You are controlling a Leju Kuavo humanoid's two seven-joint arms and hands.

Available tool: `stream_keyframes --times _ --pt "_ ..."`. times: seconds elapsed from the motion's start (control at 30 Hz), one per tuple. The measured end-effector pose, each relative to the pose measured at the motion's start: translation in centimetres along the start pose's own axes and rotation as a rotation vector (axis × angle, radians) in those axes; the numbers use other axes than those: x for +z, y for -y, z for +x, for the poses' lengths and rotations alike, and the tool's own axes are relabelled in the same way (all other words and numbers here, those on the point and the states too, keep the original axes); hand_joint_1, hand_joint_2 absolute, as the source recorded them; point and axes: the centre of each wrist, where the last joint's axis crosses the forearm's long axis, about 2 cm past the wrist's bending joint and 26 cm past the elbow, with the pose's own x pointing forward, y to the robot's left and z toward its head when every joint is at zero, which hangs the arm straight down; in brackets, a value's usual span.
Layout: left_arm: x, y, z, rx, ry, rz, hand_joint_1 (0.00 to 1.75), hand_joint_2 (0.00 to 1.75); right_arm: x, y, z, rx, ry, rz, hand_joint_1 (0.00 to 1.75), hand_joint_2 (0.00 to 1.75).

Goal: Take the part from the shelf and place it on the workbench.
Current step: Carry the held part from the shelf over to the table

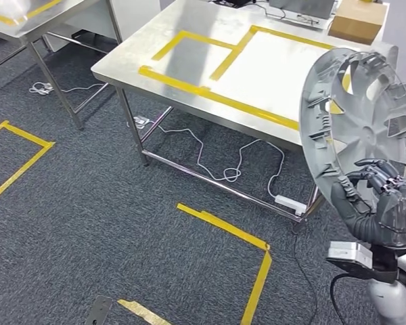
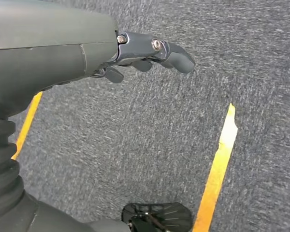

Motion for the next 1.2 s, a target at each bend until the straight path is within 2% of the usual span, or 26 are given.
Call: stream_keyframes --times 0.57,1.03,1.2 --pt "-0.1 -0.2 0.0 -0.007 0.004 0.001 0.0 1.75 -0.1 0.0 0.0 0.003 0.002 0.013 1.75 1.75" --pt "-0.3 -0.1 0.5 -0.02 0.02 -0.023 0.0 1.75 -3.4 -0.6 -1.6 0.051 0.019 0.096 1.75 1.75" --pt "-0.5 -0.2 1.0 -0.029 0.023 -0.021 0.0 1.75 -5.4 -0.6 -2.7 0.098 0.017 0.151 1.75 1.75"
